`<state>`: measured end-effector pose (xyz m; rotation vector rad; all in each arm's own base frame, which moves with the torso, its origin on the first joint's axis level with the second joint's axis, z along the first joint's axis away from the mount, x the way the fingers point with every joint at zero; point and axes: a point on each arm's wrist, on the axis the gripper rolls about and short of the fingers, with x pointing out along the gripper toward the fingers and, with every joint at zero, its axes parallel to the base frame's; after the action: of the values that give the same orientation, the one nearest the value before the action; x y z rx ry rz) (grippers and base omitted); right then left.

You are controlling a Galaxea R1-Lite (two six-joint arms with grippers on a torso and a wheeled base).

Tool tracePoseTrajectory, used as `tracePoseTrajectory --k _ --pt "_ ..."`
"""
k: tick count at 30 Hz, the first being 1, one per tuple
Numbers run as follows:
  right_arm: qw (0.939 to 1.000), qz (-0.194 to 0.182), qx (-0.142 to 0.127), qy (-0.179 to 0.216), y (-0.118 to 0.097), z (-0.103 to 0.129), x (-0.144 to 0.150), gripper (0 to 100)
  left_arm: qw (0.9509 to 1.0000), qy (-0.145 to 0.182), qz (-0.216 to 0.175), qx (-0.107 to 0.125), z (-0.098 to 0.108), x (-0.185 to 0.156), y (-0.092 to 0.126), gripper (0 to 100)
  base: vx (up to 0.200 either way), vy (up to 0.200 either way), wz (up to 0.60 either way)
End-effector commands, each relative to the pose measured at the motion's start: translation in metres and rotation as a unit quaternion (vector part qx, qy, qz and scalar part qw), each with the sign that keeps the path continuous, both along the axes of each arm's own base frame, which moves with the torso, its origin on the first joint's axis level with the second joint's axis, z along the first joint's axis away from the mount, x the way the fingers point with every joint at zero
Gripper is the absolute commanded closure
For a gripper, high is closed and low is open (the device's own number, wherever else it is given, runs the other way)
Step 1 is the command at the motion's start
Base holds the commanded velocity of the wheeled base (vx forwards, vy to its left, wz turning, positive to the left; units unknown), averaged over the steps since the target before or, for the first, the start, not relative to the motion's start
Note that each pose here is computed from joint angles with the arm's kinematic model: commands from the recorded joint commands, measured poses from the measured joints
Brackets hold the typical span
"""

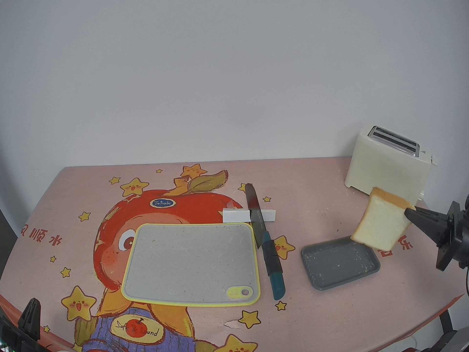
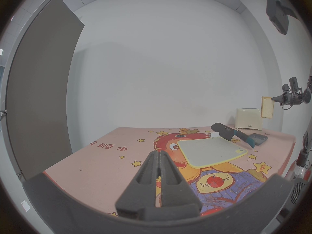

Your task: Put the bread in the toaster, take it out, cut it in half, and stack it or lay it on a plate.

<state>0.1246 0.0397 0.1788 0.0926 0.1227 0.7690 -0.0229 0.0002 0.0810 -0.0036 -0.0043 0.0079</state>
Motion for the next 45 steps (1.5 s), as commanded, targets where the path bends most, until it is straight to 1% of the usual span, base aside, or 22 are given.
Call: tracePoseTrajectory --k 1,3,7,20,30,34,43,45 --pt "0.9985 0.052 -0.010 -0.009 0.0118 -0.0016 -0.0062 100 1.0000 0.004 -0.001 0.000 -0.0051 0.0007 0.0000 100 0.000 0.000 0.00" --pt "0.9975 0.069 -0.012 -0.011 0.0149 -0.0025 -0.0083 100 1.0000 0.004 0.000 0.000 -0.0051 0.0007 -0.0001 100 0.000 0.000 0.00" --pt "0.9974 0.070 -0.009 -0.015 0.0152 -0.0001 -0.0081 100 1.0000 0.004 -0.002 0.000 -0.0051 0.0007 -0.0001 100 0.000 0.000 0.00" --pt "0.9971 0.074 -0.007 -0.016 0.0153 0.0003 -0.0102 100 1.0000 0.004 -0.001 0.000 -0.0051 0.0007 -0.0001 100 0.000 0.200 0.00" --pt "0.9970 0.077 -0.008 -0.009 0.0160 -0.0024 -0.0107 100 1.0000 0.004 -0.001 0.000 -0.0051 0.0007 -0.0001 100 0.000 0.200 0.00" --pt "0.9962 0.086 -0.007 -0.008 0.0167 -0.0030 -0.0118 100 1.0000 0.004 0.000 0.000 -0.0051 0.0007 -0.0001 100 0.000 0.200 0.00" --pt "0.9956 0.094 -0.006 -0.005 0.0178 -0.0034 -0.0118 100 1.0000 0.004 0.000 0.000 -0.0051 0.0007 -0.0001 100 0.000 0.200 0.00" --pt "0.9950 0.100 0.005 0.007 0.0193 -0.0032 -0.0129 100 1.0000 0.004 0.000 0.000 -0.0051 0.0007 -0.0001 100 0.000 0.200 0.00"
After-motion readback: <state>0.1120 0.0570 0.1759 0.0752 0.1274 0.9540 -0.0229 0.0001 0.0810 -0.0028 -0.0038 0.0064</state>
